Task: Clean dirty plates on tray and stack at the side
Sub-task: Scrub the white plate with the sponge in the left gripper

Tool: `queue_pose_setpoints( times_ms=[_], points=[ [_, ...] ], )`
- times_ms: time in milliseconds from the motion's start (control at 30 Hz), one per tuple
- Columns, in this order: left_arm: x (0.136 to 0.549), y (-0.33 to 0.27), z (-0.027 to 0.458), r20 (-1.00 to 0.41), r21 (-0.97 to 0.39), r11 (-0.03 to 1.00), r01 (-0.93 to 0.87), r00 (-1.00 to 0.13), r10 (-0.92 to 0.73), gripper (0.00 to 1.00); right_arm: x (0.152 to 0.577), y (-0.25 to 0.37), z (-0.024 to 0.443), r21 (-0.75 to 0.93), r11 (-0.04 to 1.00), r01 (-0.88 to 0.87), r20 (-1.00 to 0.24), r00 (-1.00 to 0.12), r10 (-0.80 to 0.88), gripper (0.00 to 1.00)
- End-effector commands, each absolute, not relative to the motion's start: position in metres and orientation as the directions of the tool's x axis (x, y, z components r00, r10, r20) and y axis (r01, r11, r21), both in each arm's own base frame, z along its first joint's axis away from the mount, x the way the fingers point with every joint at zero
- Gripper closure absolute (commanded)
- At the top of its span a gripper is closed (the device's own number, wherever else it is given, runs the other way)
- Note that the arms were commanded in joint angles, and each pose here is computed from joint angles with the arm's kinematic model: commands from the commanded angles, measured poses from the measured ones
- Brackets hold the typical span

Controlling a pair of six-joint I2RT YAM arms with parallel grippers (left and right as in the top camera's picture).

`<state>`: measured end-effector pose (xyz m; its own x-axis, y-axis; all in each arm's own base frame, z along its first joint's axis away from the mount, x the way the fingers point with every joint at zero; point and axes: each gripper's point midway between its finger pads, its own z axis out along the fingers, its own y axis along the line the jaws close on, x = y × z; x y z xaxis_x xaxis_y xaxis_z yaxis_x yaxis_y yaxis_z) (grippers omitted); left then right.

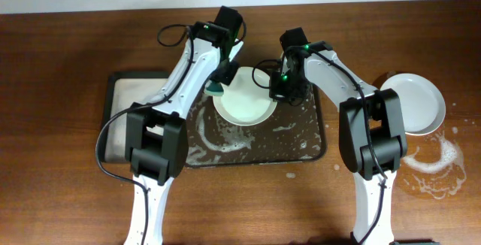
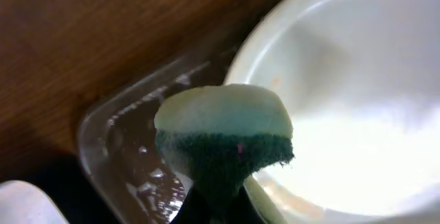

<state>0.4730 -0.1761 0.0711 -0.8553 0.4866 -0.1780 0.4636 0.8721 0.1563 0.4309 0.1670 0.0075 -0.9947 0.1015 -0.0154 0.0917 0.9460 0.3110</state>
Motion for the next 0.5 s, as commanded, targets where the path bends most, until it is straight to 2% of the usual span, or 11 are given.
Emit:
queue_pose_setpoints(
  times_ms=[0,133,333,400,467],
  points=[
    [0.456,-0.215,0.076,-0.227,-0.049,0.863,0.502,-0.847,0.480,1.00,0.424,0.162,-0.008,0.267,0.959,0.091,0.006,-0.996,0.093,0.96],
    [0.446,-0.243,0.051,-0.272,-0.204,0.794,0.572,-0.813,0.516,1.00,0.424,0.162,-0.008,0.267,0.959,0.092,0.007,-0.996,0.093,0.96],
    [0.442,-0.248,0.017,-0.238,-0.238,0.774,0.586,-0.808,0.538,1.00,0.425,0.162,-0.008,0.267,0.959,0.091,0.005,-0.996,0.093,0.96],
    [0.442,-0.234,0.005,-0.200,-0.168,0.800,0.576,-0.815,0.545,0.99,0.425,0.162,-0.008,0.267,0.959,0.091,0.004,-0.996,0.093,0.96],
    [0.452,-0.207,0.000,-0.161,-0.013,0.846,0.533,-0.836,0.525,1.00,0.425,0.162,-0.008,0.267,0.959,0.091,0.004,-0.996,0.094,0.96]
  ],
)
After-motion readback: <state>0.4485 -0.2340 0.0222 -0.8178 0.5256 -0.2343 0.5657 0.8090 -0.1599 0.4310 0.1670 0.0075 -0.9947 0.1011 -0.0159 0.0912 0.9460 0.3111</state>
